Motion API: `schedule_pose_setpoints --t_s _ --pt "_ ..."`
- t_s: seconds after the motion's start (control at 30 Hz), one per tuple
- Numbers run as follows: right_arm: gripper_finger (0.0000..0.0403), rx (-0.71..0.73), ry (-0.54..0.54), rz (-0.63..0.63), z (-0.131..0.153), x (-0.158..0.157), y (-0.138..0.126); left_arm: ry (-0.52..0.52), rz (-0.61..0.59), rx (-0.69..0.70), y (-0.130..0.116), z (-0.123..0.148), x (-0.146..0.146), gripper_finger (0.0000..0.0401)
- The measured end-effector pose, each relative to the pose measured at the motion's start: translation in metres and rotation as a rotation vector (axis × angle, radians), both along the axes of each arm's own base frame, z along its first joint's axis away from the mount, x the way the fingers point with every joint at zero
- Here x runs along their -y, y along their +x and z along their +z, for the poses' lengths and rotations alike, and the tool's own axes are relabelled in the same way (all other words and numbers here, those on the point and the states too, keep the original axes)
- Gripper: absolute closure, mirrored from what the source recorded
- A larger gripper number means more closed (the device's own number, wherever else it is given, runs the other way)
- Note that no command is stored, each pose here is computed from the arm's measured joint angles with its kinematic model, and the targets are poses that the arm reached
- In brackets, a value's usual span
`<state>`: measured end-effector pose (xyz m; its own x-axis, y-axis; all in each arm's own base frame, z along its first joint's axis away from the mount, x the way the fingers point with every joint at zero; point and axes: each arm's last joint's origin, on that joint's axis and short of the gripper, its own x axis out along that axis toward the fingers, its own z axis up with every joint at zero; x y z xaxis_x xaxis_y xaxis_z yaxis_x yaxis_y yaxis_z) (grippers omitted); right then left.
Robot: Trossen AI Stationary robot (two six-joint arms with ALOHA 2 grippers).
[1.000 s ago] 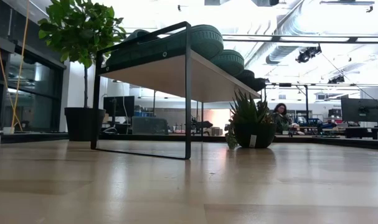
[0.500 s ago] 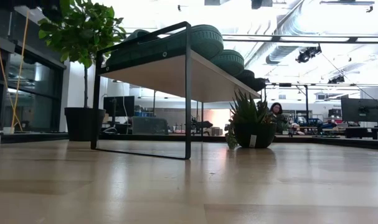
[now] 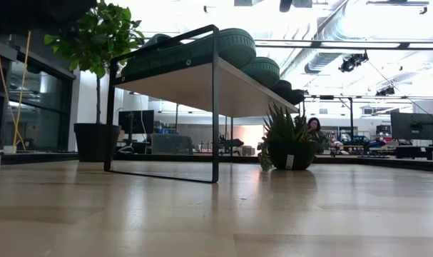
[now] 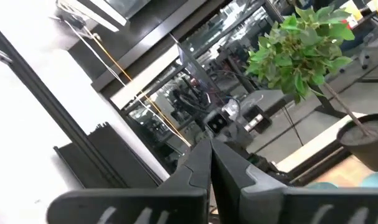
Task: Pick and place slides into the shelf
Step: Return to Home Position
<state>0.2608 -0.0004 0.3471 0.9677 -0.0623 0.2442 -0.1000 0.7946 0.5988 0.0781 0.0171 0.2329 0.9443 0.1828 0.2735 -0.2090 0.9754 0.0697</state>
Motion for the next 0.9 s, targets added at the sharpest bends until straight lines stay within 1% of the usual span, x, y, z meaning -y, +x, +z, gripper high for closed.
schedule_pose_setpoints --t_s 0.1,0.33,0.47,0.7,0.83,0.9 --pt "0.0403 0.020 0.001 -0.002 0.002 0.000 0.000 -0.015 -0.003 0.012 0.005 -0.013 -0.001 0.0401" --pt "0.0403 0.031 0.011 -0.049 0.000 0.002 0.003 -0.042 -0.012 0.029 0.011 -0.032 -0.003 0.0401" --pt "0.0403 0.072 0.014 -0.025 -0.002 0.002 0.010 -0.044 -0.002 0.028 0.013 -0.039 -0.003 0.0401" --pt "0.0403 0.085 0.023 0.043 -0.015 0.000 0.027 -0.043 0.003 0.019 0.013 -0.040 -0.004 0.0401" --pt "0.0403 0.124 0.020 0.077 -0.023 -0.001 0.038 -0.062 -0.006 -0.020 0.014 -0.044 -0.004 0.0401" --pt "0.0403 0.164 0.011 0.102 -0.026 -0.001 0.043 -0.094 -0.019 -0.048 0.015 -0.047 -0.004 0.0401"
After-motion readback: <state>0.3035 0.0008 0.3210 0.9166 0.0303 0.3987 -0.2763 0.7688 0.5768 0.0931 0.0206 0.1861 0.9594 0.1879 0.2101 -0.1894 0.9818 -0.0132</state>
